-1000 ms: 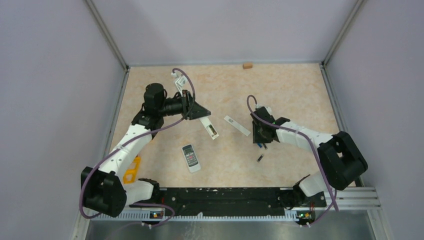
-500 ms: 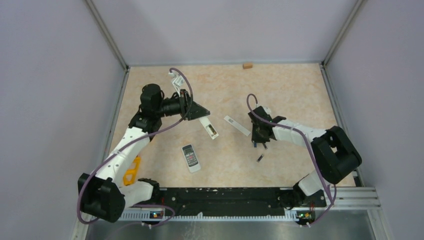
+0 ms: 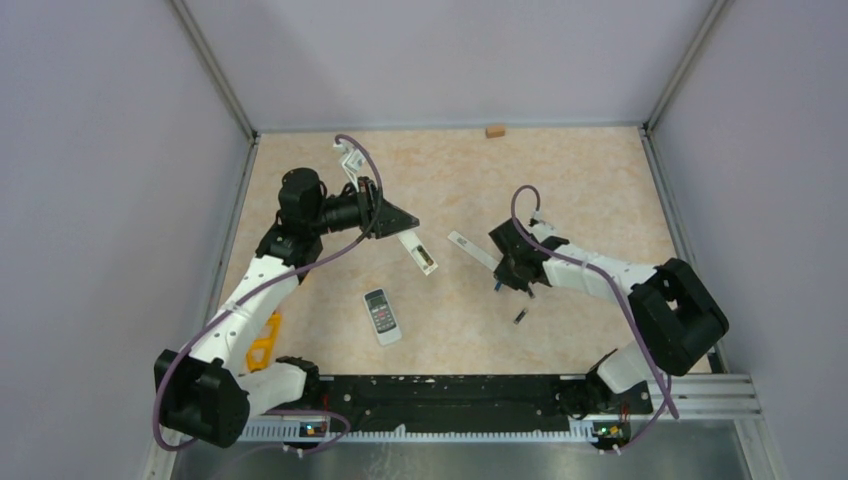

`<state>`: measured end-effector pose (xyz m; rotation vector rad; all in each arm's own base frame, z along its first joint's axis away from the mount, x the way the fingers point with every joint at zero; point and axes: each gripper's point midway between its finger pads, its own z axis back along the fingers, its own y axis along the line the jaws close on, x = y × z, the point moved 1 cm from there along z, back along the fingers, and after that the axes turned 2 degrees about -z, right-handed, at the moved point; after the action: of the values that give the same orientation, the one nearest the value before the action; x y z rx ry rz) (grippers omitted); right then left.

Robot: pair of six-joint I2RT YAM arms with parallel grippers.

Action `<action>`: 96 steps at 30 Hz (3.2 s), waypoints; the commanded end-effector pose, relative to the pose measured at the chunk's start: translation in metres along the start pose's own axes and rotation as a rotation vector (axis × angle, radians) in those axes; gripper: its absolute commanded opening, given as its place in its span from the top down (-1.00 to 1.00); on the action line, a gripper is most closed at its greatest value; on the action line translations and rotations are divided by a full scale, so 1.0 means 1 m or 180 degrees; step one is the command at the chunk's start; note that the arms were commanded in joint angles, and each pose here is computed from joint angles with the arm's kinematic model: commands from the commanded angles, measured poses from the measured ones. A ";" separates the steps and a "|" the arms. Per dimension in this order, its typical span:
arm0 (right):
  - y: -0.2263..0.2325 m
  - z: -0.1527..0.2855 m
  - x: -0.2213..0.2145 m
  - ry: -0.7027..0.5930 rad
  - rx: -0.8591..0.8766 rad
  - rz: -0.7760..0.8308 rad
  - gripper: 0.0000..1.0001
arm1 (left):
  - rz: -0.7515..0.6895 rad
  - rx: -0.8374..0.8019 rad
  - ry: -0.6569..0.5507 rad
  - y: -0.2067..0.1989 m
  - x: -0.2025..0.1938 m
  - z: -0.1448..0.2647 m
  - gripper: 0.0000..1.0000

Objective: Load the batteries into the remote control

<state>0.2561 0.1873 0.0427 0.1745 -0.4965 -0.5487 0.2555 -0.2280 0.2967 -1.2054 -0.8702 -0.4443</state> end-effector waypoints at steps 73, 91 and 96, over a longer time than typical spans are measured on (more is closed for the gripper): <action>0.019 -0.013 -0.024 0.0400 0.1490 0.6191 0.15 | 0.0193 0.1270 -0.0883 0.049 0.059 0.075 1.00; 0.014 -0.012 -0.032 0.0797 0.1647 0.5899 0.59 | 0.0191 0.1263 -0.0881 0.048 0.058 0.076 1.00; 0.006 -0.020 -0.035 0.0911 0.1558 0.5877 0.51 | 0.0191 0.1270 -0.0882 0.049 0.058 0.076 1.00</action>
<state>0.2537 0.2135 0.0285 0.1351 -0.4040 1.4184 0.2983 -0.1331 0.3064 -0.9196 -1.0390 -0.0130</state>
